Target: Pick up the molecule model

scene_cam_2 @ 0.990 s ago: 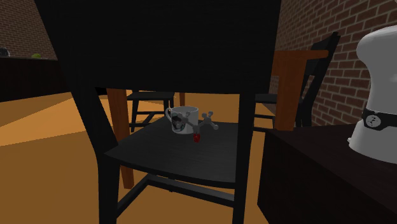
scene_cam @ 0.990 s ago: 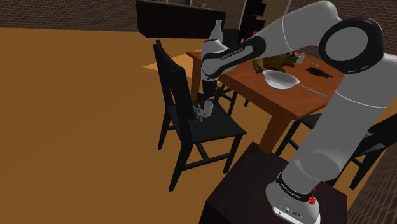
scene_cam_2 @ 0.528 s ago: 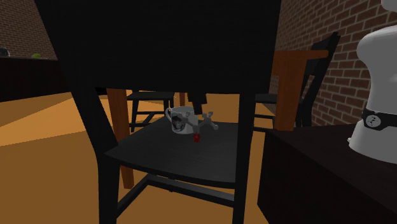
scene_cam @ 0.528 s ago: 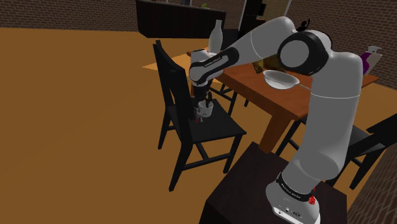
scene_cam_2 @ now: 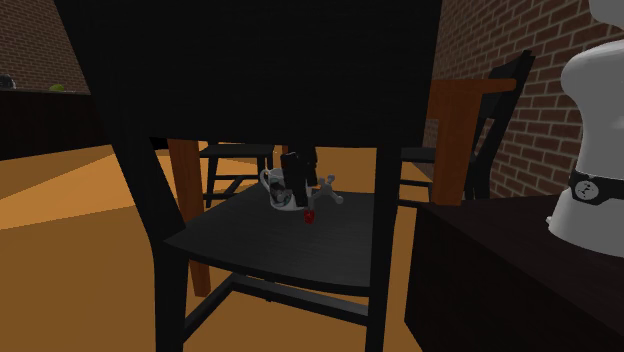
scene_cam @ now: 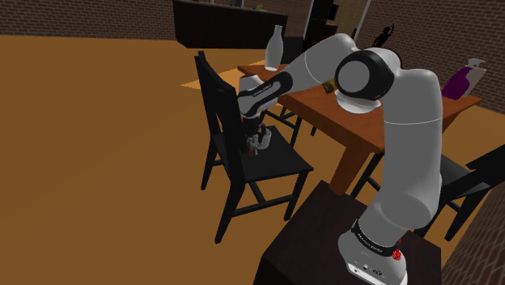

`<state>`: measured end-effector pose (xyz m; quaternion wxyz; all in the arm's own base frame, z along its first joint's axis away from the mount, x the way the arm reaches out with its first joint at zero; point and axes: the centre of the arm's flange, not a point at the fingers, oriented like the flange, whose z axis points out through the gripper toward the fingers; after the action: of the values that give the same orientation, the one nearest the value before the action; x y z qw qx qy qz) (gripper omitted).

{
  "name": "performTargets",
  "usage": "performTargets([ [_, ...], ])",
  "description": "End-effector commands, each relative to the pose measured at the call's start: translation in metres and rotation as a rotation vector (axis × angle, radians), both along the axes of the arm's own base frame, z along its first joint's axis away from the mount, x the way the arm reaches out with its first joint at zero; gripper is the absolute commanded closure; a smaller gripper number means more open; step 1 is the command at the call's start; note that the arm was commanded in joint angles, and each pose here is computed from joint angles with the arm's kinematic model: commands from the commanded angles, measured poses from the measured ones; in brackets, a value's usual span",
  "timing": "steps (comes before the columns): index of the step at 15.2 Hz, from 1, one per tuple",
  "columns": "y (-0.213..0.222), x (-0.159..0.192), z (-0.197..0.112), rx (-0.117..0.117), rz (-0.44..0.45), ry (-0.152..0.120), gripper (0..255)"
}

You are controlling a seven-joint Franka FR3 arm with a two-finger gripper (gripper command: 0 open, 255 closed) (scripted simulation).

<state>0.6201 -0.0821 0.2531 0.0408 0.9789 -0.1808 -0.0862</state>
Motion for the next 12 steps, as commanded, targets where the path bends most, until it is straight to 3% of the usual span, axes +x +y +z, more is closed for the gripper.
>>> performTargets([
  [1,0.0001,-0.0012,-0.0087,0.0,0.0,0.0,0],
  [2,0.0001,-0.0011,-0.0087,0.0,0.0,0.0,0],
  [3,-0.0003,-0.0013,-0.0087,0.0,0.0,0.0,255],
  [12,0.0001,-0.0011,-0.0087,0.0,0.0,0.0,255],
])
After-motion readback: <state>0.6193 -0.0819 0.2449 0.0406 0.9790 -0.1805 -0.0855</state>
